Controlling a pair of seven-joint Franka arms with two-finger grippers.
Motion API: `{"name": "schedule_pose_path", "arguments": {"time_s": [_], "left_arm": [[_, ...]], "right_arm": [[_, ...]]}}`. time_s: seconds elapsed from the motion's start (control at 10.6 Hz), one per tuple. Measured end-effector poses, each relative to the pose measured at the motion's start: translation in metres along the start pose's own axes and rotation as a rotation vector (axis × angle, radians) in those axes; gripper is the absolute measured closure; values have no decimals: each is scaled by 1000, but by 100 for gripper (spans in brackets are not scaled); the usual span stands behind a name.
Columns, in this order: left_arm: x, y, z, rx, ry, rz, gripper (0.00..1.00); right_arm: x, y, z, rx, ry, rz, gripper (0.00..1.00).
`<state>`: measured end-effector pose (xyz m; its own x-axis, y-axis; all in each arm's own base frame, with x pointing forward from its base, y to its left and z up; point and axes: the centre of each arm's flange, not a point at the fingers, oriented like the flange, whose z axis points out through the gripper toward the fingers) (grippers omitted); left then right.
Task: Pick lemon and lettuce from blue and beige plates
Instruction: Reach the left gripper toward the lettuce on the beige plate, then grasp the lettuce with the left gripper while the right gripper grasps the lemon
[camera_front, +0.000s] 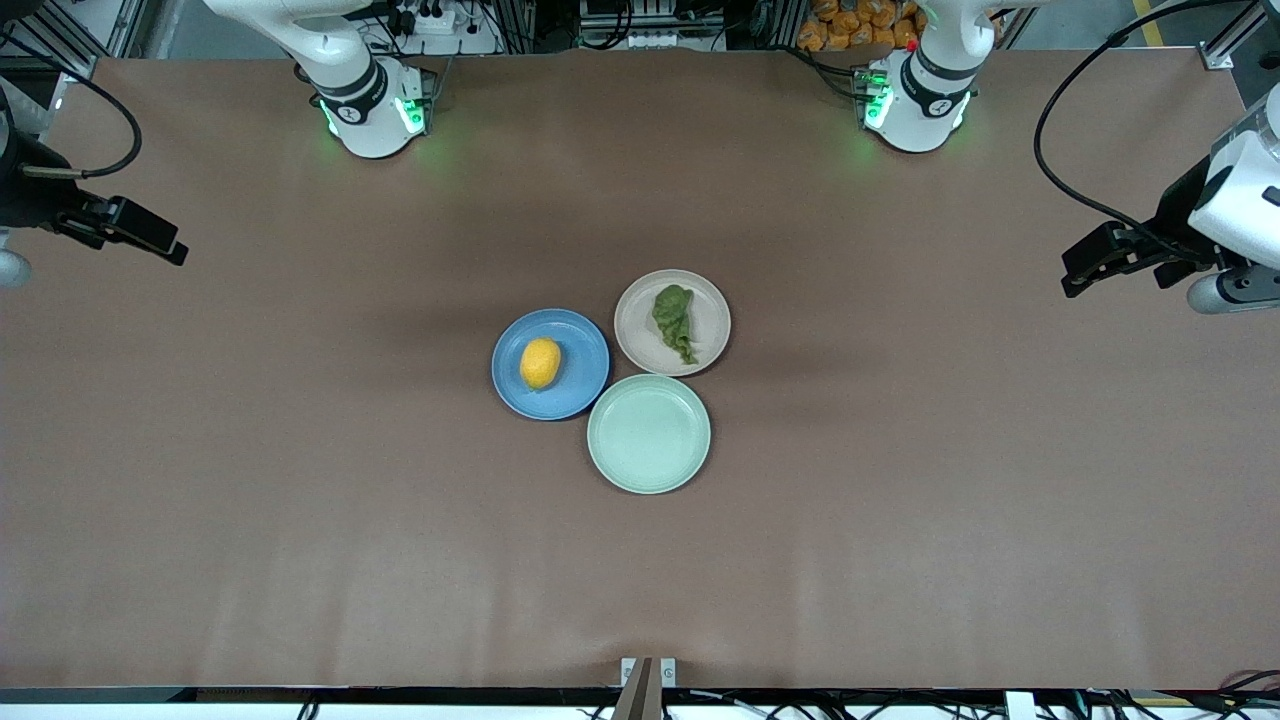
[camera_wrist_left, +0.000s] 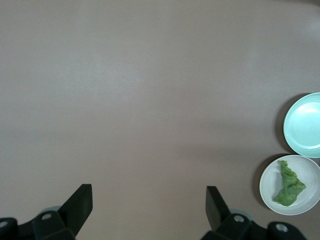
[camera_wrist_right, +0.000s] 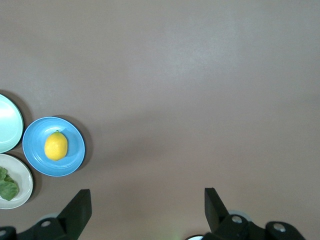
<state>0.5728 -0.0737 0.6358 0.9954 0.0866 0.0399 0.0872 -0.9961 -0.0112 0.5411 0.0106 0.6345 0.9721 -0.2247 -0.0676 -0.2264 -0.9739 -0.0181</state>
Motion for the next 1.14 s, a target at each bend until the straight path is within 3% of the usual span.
{"name": "schedule_pose_path", "arguments": {"time_s": [0.28, 0.47, 0.76, 0.95, 1.14], "left_arm": [[0, 8, 3, -2, -6, 12, 0], [-3, 41, 25, -39, -59, 26, 0], [-37, 175, 99, -40, -114, -67, 0], [-82, 279, 159, 25, -106, -92, 0], [-126, 358, 225, 64, -92, -127, 0]], "right_arm": [[-1, -5, 1, -1, -1, -51, 0], [-1, -5, 2, -2, -4, -83, 0], [-3, -15, 11, -5, -22, -105, 0], [-3, -45, 26, 1, -37, -145, 0], [-1, -92, 52, 43, -65, -90, 0]]}}
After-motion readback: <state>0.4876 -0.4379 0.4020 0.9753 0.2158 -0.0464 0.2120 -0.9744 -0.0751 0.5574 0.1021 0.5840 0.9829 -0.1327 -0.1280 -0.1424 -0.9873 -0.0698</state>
